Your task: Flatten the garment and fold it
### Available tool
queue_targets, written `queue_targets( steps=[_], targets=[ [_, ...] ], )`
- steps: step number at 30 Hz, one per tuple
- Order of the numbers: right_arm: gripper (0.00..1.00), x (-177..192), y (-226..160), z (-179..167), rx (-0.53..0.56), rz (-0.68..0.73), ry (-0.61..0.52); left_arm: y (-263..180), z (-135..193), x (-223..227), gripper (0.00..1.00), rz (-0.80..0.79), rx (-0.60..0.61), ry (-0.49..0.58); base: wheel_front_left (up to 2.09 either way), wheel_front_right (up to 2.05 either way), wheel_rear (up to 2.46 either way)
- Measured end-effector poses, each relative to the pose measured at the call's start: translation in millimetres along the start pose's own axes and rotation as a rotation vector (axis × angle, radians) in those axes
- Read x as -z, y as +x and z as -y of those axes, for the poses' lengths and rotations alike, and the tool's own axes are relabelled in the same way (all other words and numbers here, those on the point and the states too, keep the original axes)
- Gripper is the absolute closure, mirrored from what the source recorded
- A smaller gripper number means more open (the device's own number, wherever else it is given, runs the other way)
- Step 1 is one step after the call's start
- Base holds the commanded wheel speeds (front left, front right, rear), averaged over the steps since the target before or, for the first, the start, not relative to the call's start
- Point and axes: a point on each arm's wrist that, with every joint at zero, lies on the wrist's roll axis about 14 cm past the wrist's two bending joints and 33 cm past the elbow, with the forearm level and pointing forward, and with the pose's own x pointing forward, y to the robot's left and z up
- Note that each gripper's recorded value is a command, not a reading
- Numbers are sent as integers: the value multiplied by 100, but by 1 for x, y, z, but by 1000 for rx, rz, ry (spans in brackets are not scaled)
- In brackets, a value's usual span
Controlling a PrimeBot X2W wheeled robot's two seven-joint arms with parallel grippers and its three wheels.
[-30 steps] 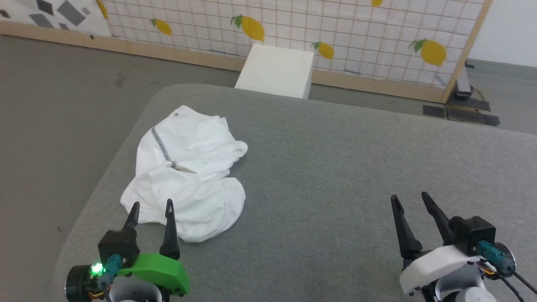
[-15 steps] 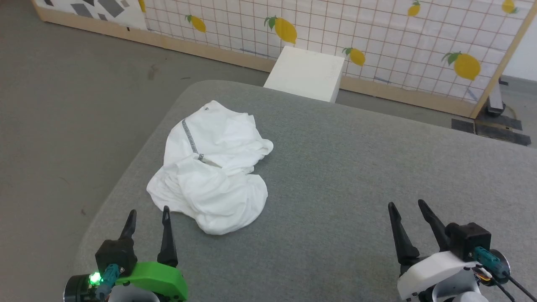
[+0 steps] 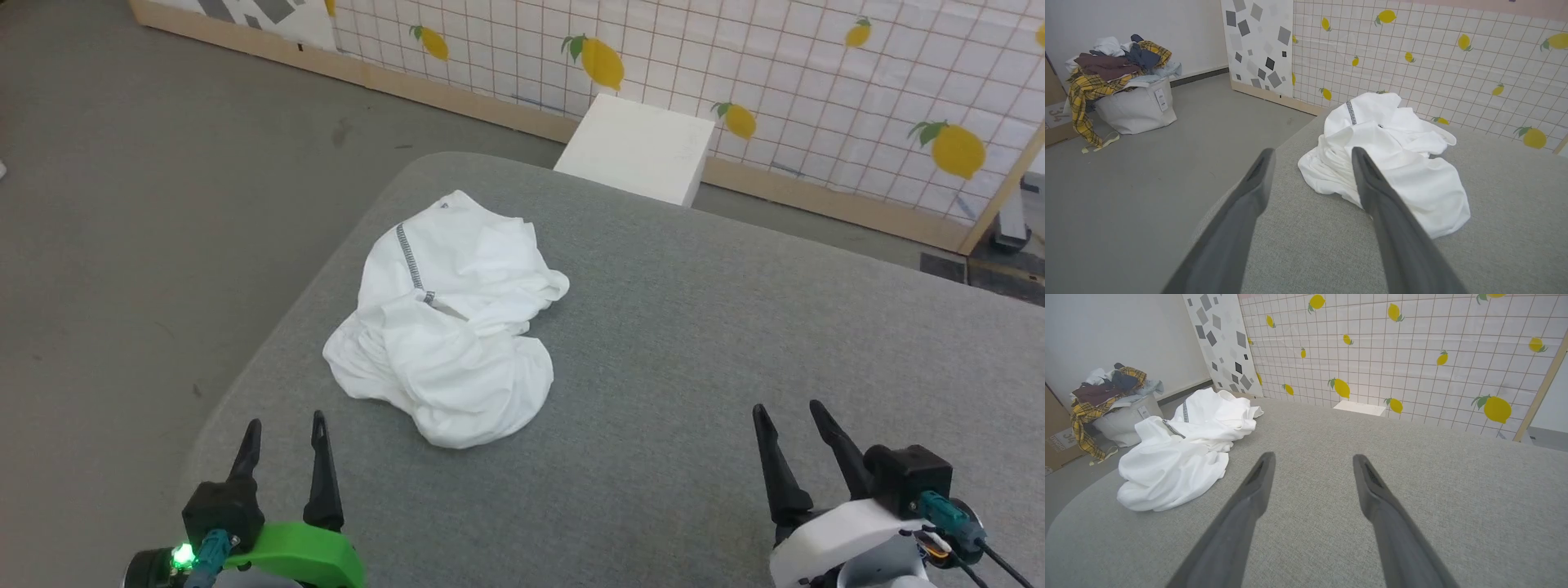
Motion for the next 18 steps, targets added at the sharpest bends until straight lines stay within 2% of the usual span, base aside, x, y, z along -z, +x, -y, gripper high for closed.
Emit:
queue_targets(
  steps=[18],
  targets=[
    [0,13,10,-20,-60,-21,23,-17,-26,0,0,21,-92,-21,0,0,0]
  ],
)
